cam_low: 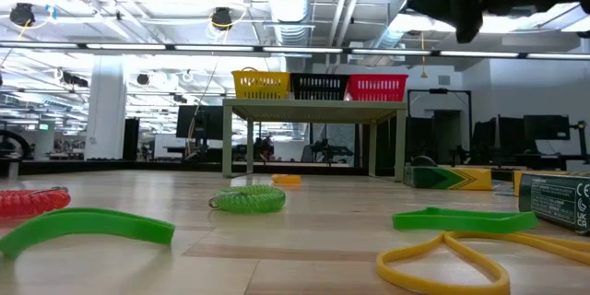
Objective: Pick & Place Office Desk Supplies
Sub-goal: Put the purple spring keychain into the black bin on the shelf
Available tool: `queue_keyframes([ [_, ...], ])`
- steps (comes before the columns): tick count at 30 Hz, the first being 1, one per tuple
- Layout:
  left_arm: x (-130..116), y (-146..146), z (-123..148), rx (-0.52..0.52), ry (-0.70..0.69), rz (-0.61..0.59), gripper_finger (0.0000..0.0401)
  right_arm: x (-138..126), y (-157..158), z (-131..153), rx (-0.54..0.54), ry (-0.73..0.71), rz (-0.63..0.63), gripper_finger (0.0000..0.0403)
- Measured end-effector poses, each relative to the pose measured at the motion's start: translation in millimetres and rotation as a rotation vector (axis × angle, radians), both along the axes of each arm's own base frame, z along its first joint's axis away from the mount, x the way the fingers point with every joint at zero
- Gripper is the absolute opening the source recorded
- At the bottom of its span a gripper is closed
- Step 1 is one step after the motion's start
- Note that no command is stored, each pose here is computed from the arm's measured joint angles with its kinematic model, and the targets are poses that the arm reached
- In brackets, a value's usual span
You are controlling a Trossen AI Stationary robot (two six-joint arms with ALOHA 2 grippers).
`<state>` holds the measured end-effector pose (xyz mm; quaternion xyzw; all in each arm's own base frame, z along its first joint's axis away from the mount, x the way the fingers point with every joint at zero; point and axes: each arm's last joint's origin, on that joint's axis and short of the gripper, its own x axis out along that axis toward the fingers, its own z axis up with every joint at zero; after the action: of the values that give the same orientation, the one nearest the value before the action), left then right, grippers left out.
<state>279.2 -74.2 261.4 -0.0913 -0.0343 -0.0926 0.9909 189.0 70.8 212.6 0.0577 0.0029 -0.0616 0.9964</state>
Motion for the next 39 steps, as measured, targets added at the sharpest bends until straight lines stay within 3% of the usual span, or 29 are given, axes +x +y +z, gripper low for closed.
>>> queue_keyframes([
  [9, 44, 10, -17, 0.008, -0.153, -0.176, 0.0006, 10, -10, 16, -0.008, -0.044, 0.002, 0.0244],
  [16, 78, 9, -17, 0.01, -0.172, -0.326, 0.0006, 16, -15, 26, -0.015, -0.072, 0.052, 0.0244],
  [19, 88, 12, -17, 0.013, -0.181, -0.333, 0.0006, 17, -14, 31, -0.031, -0.087, 0.073, 0.0244],
  [30, 99, 26, -19, -0.009, -0.168, -0.34, 0.0007, 21, -10, 45, -0.055, -0.129, 0.139, 0.0244],
  [39, 100, 39, -19, -0.008, -0.159, -0.336, 0.0006, 56, 2, 45, -0.139, -0.069, 0.176, 0.0244],
])
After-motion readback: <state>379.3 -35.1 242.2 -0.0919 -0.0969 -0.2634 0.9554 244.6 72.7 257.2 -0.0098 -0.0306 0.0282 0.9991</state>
